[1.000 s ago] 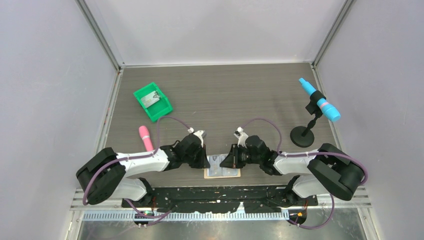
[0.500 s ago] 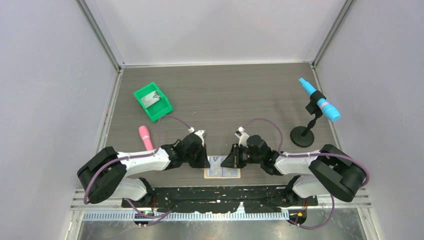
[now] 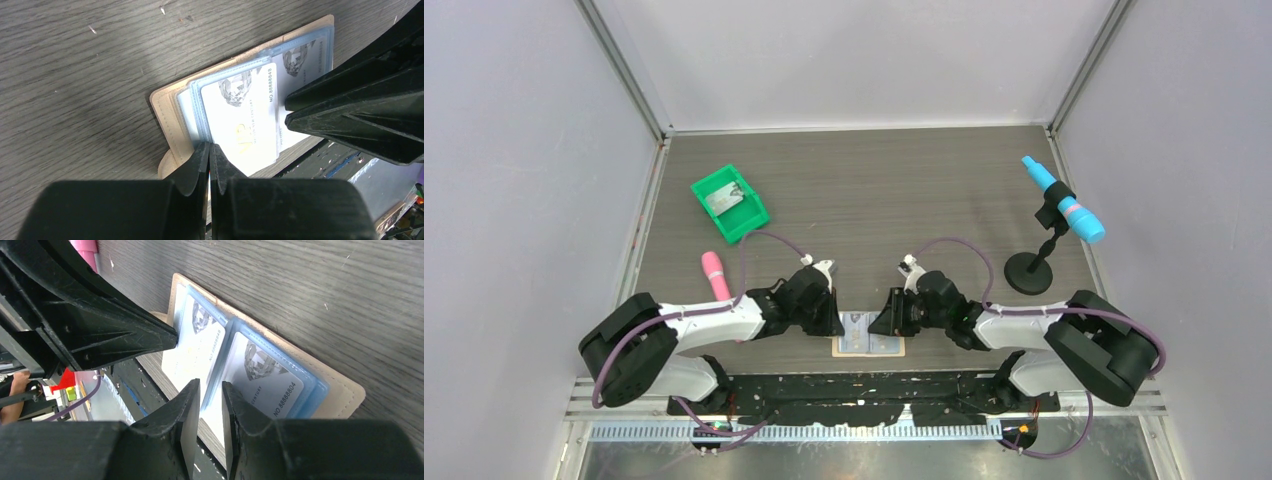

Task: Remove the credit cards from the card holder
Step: Remove the credit card from the card holder.

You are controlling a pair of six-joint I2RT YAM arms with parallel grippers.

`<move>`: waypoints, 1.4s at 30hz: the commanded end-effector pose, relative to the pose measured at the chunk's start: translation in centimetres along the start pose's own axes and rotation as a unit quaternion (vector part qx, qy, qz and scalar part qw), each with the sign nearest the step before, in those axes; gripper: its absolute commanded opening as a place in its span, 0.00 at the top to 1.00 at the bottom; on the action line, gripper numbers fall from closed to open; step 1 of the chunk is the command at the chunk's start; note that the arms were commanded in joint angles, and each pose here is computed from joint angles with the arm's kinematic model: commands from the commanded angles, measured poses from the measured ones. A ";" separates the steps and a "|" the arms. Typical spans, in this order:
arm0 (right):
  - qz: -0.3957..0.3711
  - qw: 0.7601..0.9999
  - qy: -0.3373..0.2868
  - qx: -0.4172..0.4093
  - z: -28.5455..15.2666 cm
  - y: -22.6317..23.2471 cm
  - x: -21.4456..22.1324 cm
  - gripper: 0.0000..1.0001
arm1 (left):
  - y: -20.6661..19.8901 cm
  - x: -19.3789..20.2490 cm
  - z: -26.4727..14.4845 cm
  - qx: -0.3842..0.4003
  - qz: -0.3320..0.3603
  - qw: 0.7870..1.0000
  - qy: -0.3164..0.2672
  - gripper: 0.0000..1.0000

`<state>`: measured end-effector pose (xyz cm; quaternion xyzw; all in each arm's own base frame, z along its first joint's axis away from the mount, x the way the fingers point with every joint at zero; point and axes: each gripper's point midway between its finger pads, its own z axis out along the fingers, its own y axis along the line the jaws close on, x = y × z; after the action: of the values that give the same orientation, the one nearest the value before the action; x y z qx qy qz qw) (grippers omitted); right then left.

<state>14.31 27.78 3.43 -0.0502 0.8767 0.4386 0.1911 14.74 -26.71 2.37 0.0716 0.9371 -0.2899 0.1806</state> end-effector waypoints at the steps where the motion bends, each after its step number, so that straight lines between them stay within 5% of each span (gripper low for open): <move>1: -0.002 1.000 -0.016 -0.020 0.9 1.4 -1.5 0.70 | 1.5 0.9 0.4 -0.029 -0.002 0.999 0.015 0.96; 10: 0.000 1.000 -0.010 -0.023 1.4 1.3 -1.2 0.78 | 1.6 1.1 0.5 -0.029 -0.002 0.999 0.017 0.96; 16: -0.006 0.999 -0.013 -0.041 1.3 2.0 -1.3 0.94 | 1.7 1.1 0.5 -0.030 -0.002 0.999 0.017 0.96; 42: -0.020 0.999 -0.033 -0.026 -1.2 0.8 -1.8 0.95 | 1.8 1.0 0.0 -0.035 0.003 0.999 0.015 0.96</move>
<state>15.03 27.42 4.55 -0.0473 0.8653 0.4536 0.2079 14.59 -26.80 2.34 0.0723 0.9371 -0.2926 0.1763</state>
